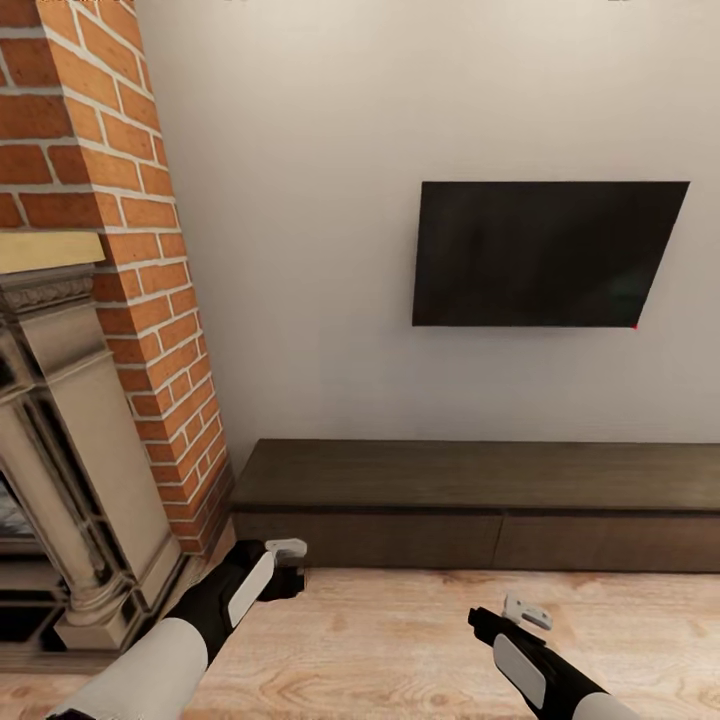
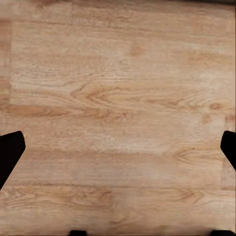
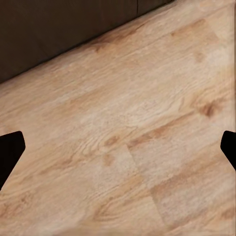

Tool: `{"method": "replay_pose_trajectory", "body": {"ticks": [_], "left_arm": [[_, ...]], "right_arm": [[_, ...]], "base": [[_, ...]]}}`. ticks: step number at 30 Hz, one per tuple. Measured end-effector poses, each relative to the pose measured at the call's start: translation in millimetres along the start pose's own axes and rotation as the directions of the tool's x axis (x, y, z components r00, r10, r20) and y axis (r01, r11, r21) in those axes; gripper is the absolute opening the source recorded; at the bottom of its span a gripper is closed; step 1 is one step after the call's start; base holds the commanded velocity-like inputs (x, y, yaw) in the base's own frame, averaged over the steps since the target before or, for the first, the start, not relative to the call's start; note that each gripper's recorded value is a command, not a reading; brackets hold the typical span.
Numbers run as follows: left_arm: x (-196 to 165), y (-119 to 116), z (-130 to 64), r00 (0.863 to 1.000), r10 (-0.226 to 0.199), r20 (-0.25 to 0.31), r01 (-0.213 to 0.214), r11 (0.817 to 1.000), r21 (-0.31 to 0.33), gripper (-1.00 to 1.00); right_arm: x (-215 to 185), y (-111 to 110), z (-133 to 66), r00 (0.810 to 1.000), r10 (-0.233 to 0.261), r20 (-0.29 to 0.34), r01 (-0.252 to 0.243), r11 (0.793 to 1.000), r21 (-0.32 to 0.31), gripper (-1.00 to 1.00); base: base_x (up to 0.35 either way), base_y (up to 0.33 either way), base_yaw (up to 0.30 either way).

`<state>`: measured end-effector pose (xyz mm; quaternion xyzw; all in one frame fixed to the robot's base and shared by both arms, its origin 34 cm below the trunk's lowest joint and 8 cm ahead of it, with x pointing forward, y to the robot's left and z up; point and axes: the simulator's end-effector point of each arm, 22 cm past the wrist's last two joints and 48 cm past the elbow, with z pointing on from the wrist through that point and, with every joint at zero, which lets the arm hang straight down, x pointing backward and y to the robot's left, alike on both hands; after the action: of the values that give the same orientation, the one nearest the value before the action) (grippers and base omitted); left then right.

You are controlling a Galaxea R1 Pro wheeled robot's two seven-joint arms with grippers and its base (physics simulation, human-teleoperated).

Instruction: Place each of the two pumpkins and all three candles from the living room inside a cabinet in the living room (use any cabinet), then make sure every cabinet is closed, and position the cauldron so it is next to a table in the living room.

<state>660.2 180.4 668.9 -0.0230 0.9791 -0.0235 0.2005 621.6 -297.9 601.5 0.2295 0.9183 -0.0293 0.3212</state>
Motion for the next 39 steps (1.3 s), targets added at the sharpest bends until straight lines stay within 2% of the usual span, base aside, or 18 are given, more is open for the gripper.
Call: {"method": "replay_pose_trajectory", "body": {"ticks": [2, 6, 7, 8, 10, 14, 16, 19, 21, 24, 28, 31, 33, 39], "left_arm": [[17.0, 25.5, 8.0, 0.999, -0.010, -0.038, 0.008, 0.999, -0.041, 1.00], [56.0, 57.2, 24.3, 0.995, -0.041, -0.086, 0.032, 0.994, -0.106, 1.00], [73.1, 65.7, 30.6, 0.994, -0.038, -0.099, 0.025, 0.991, -0.132, 1.00], [81.4, 70.1, 32.6, 0.994, -0.034, -0.105, 0.018, 0.989, -0.146, 1.00], [94.6, 79.8, 35.2, 0.994, -0.030, -0.108, 0.011, 0.985, -0.172, 1.00], [105.9, 96.6, 36.1, 0.997, -0.038, -0.073, 0.022, 0.978, -0.209, 1.00], [125.1, 103.1, 36.6, 0.995, -0.040, -0.086, 0.020, 0.975, -0.221, 1.00], [162.8, 109.7, 37.1, 0.993, -0.016, -0.120, -0.013, 0.972, -0.236, 1.00], [190.4, 112.4, 37.8, 0.993, 0.014, -0.117, -0.042, 0.969, -0.243, 1.00], [235.5, 118.4, 35.0, 0.989, 0.041, -0.145, -0.076, 0.966, -0.248, 1.00], [289.7, 116.4, 29.0, 0.982, 0.080, -0.170, -0.116, 0.970, -0.212, 1.00], [319.9, 120.9, 21.5, 0.974, 0.115, -0.194, -0.155, 0.966, -0.206, 1.00], [336.5, 125.9, 16.0, 0.971, 0.124, -0.203, -0.166, 0.964, -0.209, 1.00], [377.2, 145.4, -2.5, 0.965, 0.134, -0.224, -0.186, 0.956, -0.228, 1.00]], "right_arm": [[3.8, -14.0, 0.3, 1.000, -0.005, 0.002, 0.004, 0.999, 0.031, 1.00], [26.2, -60.3, 0.3, 0.999, -0.024, -0.041, 0.029, 0.991, 0.130, 1.00], [35.1, -80.1, -0.6, 0.998, -0.028, -0.050, 0.036, 0.985, 0.170, 1.00], [40.6, -90.7, -2.1, 0.998, -0.031, -0.053, 0.041, 0.981, 0.187, 1.00], [56.4, -104.5, -5.6, 0.998, -0.034, -0.058, 0.044, 0.981, 0.190, 1.00], [94.2, -114.5, -15.0, 0.995, -0.037, -0.097, 0.051, 0.988, 0.144, 1.00], [112.3, -121.2, -21.6, 0.992, -0.038, -0.117, 0.055, 0.989, 0.141, 1.00], [136.8, -134.3, -33.4, 0.992, -0.039, -0.120, 0.057, 0.987, 0.150, 1.00], [157.0, -147.2, -44.0, 0.991, -0.042, -0.124, 0.062, 0.985, 0.163, 1.00], [186.6, -165.1, -60.1, 0.987, -0.047, -0.156, 0.075, 0.981, 0.182, 1.00], [217.5, -186.3, -81.1, 0.981, -0.053, -0.188, 0.091, 0.975, 0.204, 1.00], [233.6, -203.1, -94.9, 0.974, -0.060, -0.217, 0.110, 0.968, 0.227, 1.00], [241.9, -211.4, -103.3, 0.971, -0.065, -0.232, 0.123, 0.962, 0.243, 1.00], [248.1, -199.2, -114.2, 0.968, -0.077, -0.239, 0.130, 0.968, 0.215, 1.00]], "base": [[0.000, 0.000, 0.000], [0.000, 0.000, 0.000], [0.000, 0.000, 0.000], [0.000, 0.000, 0.000], [0.000, 0.000, 0.000], [0.000, 0.000, 0.000], [0.000, 0.000, 0.000], [0.000, 0.000, 0.000], [0.000, 0.000, 0.000], [0.000, 0.000, 0.000], [0.000, 0.000, 0.000], [0.000, 0.000, 0.000], [0.000, 0.000, 0.000], [0.000, 0.000, 0.000]]}}
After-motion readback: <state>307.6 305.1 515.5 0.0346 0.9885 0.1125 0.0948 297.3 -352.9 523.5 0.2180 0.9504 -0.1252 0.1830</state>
